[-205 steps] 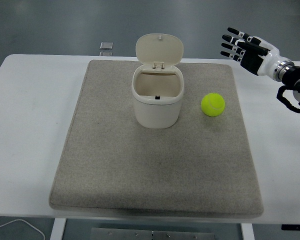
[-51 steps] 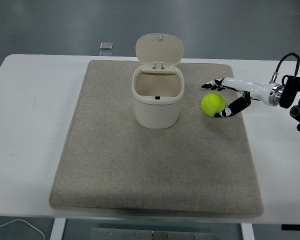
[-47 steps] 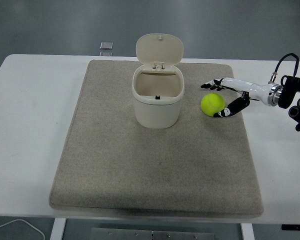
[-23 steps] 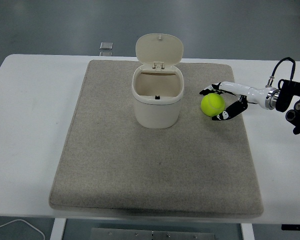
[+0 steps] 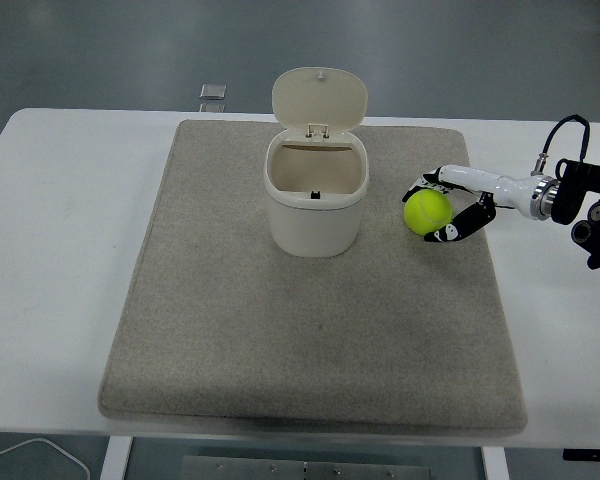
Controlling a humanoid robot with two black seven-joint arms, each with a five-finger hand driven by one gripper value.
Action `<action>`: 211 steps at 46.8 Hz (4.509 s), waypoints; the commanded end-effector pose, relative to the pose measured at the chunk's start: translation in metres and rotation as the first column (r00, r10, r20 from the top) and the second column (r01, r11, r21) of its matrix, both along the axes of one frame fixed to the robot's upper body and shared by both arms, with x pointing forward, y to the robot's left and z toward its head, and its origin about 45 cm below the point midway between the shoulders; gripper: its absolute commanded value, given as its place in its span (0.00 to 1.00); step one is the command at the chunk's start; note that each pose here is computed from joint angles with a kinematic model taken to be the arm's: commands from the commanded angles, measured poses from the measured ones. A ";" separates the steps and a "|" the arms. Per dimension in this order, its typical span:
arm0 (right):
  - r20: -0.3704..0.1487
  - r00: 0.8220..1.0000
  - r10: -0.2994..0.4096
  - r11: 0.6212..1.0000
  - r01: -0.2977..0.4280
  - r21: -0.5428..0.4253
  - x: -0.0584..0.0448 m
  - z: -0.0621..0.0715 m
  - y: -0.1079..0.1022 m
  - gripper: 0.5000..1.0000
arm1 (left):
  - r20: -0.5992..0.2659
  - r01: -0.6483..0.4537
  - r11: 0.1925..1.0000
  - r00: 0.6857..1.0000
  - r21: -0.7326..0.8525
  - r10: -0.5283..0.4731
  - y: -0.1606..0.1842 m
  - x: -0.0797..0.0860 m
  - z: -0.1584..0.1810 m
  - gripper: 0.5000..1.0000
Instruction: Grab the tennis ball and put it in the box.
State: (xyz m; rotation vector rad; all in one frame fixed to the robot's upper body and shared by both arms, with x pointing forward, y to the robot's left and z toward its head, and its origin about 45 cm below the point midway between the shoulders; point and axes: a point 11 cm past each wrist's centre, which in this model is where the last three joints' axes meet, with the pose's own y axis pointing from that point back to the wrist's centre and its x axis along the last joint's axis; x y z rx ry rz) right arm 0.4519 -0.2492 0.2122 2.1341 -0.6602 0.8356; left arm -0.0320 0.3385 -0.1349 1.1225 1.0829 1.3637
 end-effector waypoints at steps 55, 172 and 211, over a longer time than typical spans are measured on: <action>0.048 0.955 0.292 0.932 -0.295 0.209 -0.027 0.113 0.033 0.00 | 0.000 -0.001 1.000 1.000 0.000 0.001 0.000 0.000 0.000 0.98; 0.101 0.952 0.287 0.927 -0.303 0.221 -0.010 0.117 0.124 0.65 | 0.000 -0.001 1.000 1.000 0.000 0.001 0.000 0.000 0.000 0.98; -0.037 0.949 0.313 0.918 -0.293 0.269 -0.013 0.128 0.102 0.74 | 0.000 0.001 1.000 1.000 -0.001 -0.001 0.000 0.000 0.000 0.98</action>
